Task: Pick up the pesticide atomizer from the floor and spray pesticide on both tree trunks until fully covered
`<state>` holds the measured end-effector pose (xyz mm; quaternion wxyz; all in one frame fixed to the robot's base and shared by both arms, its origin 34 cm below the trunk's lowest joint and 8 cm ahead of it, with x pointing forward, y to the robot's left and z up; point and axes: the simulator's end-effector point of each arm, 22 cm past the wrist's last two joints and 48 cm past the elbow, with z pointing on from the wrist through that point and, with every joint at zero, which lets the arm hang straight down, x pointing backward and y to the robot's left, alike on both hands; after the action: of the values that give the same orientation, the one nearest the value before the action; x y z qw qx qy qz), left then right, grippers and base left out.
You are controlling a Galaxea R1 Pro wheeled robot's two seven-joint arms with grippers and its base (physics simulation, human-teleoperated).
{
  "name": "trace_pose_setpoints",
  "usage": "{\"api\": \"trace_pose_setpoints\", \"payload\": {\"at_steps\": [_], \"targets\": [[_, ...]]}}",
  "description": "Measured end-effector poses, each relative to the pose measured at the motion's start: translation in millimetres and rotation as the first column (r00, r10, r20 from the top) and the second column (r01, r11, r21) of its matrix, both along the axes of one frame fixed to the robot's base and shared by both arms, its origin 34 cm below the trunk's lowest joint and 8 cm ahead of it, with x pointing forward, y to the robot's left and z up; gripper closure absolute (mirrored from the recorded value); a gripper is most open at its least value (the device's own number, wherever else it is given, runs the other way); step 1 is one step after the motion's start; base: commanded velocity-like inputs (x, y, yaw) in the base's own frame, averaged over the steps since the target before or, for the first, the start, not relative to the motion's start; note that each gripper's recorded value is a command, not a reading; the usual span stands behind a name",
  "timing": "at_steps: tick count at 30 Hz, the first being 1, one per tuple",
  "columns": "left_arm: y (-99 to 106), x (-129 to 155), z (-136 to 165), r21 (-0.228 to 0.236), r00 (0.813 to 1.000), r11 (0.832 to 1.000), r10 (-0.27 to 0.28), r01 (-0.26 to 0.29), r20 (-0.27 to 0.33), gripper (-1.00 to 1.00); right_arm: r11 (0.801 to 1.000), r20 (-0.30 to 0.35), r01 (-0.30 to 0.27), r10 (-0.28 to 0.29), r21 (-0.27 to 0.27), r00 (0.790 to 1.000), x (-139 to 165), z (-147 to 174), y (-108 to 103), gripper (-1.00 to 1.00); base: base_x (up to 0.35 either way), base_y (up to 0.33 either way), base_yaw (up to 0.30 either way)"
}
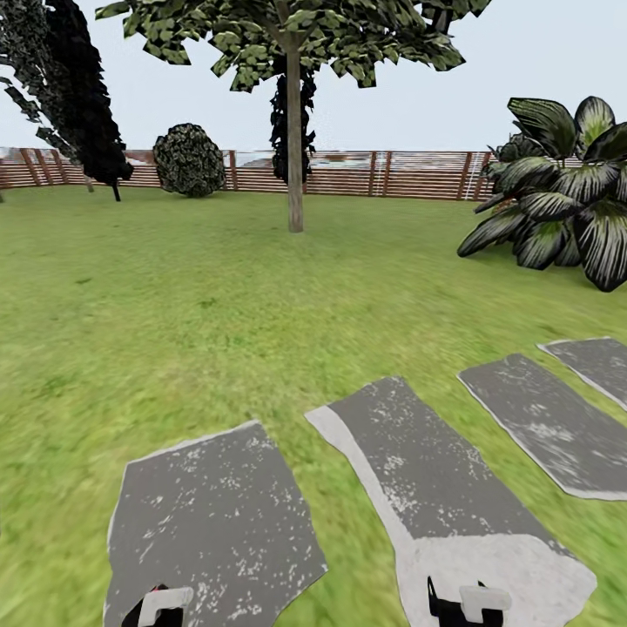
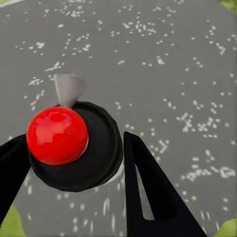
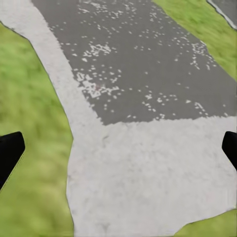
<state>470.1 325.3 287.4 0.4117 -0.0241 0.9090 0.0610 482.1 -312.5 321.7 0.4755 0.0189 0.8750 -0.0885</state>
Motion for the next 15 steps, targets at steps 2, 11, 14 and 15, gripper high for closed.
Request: {"api": "trace_pose_setpoints", "payload": {"at_steps": [2, 11, 14, 15], "targets": [[0.0, 0.0, 0.0, 0.0, 1.0, 1.0, 0.0, 0.0, 0.0, 1.0, 1.0, 0.0, 0.0, 0.0, 0.0, 1.0, -0.2, -0.2, 0.0, -1.0, 0.338, 0.0, 0.0], [0.1, 0.0, 0.0, 0.0, 1.0, 1.0, 0.0, 0.0, 0.0, 1.0, 1.0, -0.001, 0.001, -0.001, 0.0, 1.0, -0.5, -0.4, -0.2, -1.0, 0.338, 0.0, 0.0], [0.2, 0.0, 0.0, 0.0, 1.0, 1.0, 0.001, -0.001, 0.0, 1.0, 1.0, -0.001, 0.0, 0.0, 0.0, 1.0, -0.5, -0.4, -0.1, -1.0, 0.338, 0.0, 0.0], [0.3, 0.0, 0.0, -0.001, 1.0, 1.0, 0.002, -0.002, 0.0, 1.0, 1.0, -0.002, 0.0, 0.0, 0.0, 1.0, -0.6, -0.5, -0.1, -1.0, 0.338, 0.0, 0.0]]}}
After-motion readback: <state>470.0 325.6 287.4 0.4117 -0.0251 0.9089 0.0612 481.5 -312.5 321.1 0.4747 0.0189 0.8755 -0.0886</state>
